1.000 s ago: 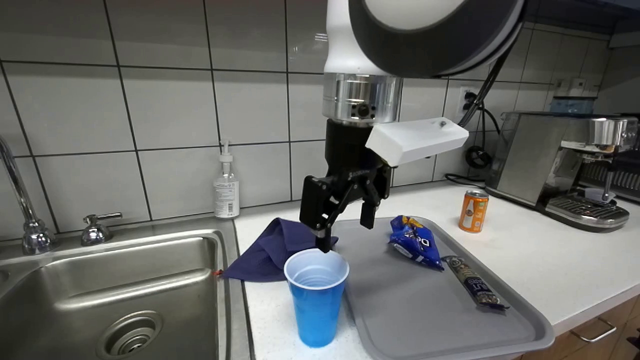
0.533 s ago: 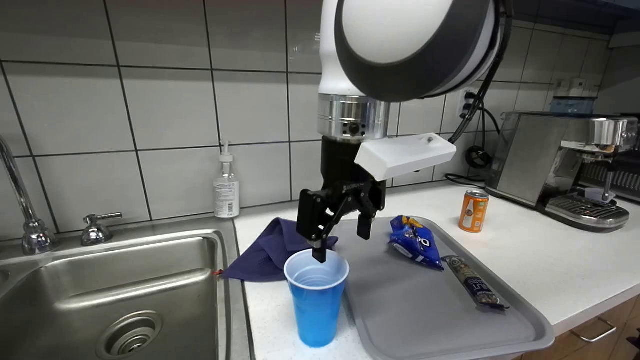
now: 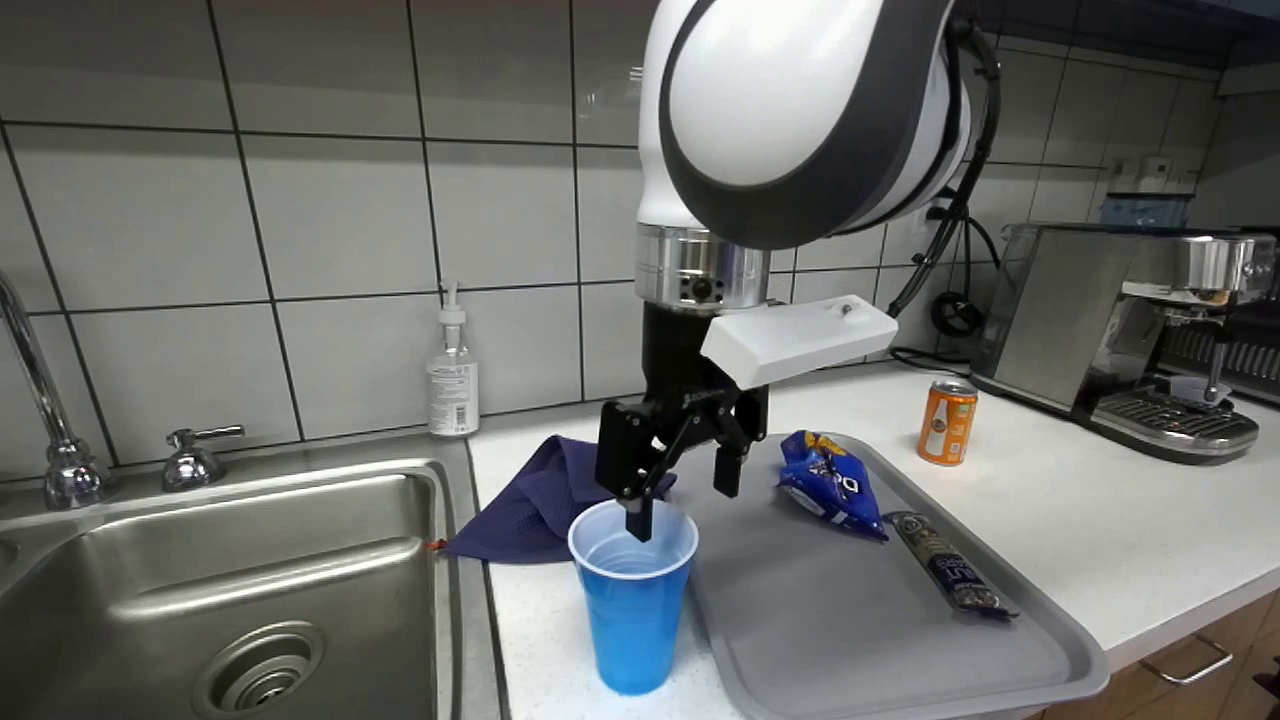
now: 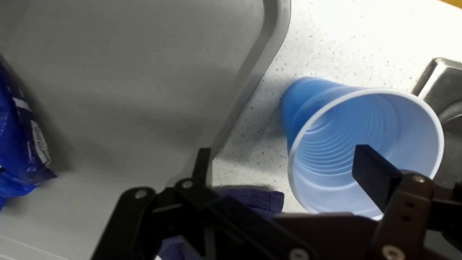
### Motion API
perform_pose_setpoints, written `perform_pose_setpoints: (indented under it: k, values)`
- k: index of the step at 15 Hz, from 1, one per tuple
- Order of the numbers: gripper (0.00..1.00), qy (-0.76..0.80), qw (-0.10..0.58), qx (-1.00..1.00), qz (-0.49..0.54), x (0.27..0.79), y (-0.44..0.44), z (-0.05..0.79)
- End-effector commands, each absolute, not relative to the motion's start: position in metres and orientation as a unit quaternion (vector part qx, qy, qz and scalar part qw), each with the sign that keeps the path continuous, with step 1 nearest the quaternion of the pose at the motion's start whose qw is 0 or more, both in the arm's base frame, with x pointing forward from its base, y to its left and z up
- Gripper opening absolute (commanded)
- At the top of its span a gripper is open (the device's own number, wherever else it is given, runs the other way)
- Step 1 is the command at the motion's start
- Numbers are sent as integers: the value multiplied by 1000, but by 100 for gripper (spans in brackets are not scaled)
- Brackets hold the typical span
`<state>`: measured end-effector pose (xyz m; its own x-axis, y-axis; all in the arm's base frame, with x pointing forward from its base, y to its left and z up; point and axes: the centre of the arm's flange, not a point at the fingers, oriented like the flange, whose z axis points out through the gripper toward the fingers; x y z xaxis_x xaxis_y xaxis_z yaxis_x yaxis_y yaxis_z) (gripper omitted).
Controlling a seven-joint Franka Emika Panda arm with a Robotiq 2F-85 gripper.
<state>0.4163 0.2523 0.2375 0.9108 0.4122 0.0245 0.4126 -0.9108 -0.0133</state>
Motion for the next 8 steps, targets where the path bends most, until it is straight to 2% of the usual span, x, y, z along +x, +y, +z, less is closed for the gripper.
perform_pose_setpoints:
  k: [1,2,3,8]
  values:
    - [100,-205,10,-979,-15,423,256,234]
    - [100,-206,11,-978,-15,423,257,233]
    - [80,-206,11,-978,-16,423,257,233]
    - [42,-211,11,-977,-23,421,259,231]
